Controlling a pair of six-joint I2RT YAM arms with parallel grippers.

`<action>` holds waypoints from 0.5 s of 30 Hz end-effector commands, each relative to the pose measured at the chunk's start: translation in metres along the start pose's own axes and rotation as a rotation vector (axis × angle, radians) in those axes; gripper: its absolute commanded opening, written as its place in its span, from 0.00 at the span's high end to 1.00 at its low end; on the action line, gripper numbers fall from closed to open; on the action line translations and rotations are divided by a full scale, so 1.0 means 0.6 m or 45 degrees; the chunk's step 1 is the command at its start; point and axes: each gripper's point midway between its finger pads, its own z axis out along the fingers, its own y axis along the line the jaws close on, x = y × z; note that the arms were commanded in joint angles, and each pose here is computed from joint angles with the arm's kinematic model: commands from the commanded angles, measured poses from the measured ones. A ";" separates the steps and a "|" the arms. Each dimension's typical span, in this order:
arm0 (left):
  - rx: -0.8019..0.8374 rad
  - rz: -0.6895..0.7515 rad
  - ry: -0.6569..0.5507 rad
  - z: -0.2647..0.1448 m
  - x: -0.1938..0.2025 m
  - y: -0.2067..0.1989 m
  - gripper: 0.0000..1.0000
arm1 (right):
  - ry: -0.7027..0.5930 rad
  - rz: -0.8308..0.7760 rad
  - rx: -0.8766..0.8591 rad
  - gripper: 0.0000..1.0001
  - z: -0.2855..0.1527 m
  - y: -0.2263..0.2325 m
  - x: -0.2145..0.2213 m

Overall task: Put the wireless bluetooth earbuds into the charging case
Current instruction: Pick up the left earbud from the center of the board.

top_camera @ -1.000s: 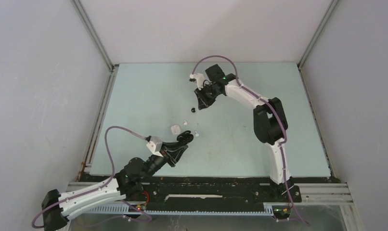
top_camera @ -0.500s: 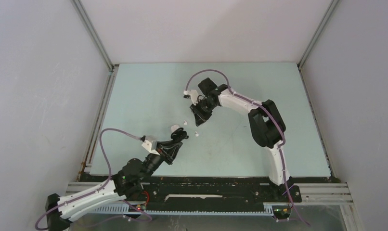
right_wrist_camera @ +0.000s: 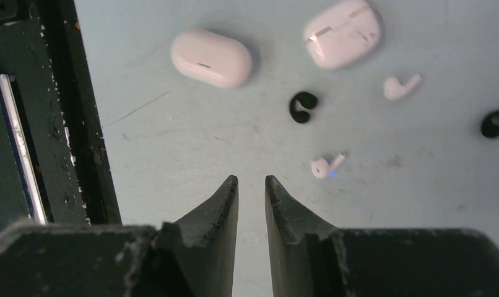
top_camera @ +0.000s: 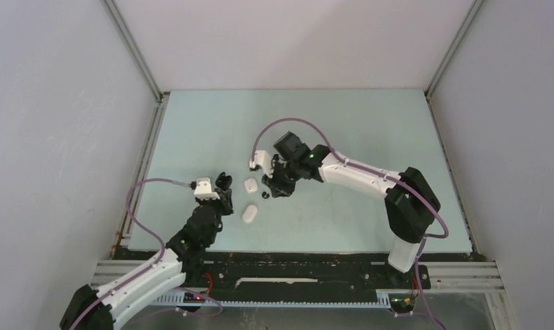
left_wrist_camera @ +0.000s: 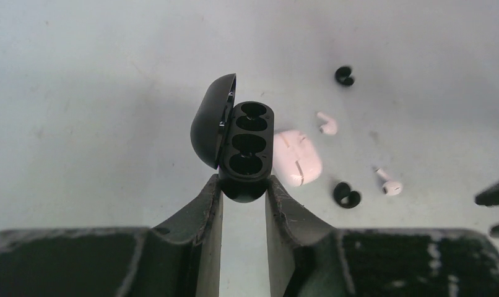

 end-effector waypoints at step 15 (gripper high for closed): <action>0.148 -0.061 -0.106 0.010 -0.023 -0.025 1.00 | 0.086 -0.150 0.081 0.74 0.122 -0.015 -0.022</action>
